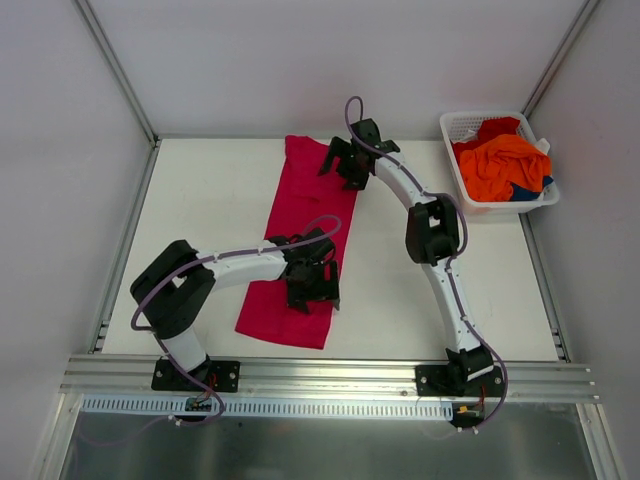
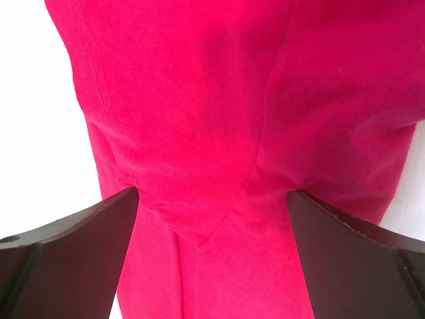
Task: Fold and stack the t-shirts
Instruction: Rotate the tshirt 90 degrees
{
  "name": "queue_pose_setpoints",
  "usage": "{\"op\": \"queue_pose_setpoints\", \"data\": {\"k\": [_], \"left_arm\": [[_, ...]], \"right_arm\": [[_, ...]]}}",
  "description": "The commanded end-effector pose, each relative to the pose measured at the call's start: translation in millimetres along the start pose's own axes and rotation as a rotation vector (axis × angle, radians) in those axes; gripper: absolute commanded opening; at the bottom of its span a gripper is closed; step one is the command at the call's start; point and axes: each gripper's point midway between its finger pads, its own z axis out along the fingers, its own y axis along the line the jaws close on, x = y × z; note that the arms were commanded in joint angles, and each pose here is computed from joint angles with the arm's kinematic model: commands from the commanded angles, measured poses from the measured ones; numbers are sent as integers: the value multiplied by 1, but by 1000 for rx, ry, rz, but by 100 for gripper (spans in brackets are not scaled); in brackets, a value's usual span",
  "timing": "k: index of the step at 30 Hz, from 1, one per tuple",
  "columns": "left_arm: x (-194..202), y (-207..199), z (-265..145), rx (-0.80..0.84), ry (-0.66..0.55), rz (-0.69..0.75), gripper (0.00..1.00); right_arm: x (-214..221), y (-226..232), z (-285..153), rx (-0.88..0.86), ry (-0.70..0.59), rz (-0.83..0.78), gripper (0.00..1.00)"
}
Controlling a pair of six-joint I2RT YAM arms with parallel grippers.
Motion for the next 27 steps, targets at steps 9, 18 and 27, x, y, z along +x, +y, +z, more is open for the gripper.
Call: {"op": "queue_pose_setpoints", "data": {"k": [9, 18, 27], "left_arm": [[14, -47, 22, 36, 47, 54, 80], [8, -56, 12, 56, 0, 59, 80], [-27, -90, -67, 202, -208, 209, 91]], "right_arm": [[-4, 28, 9, -101, -24, -35, 99], [-23, 47, -18, -185, -48, -44, 100], [-113, 119, -205, -487, -276, -101, 99]]}}
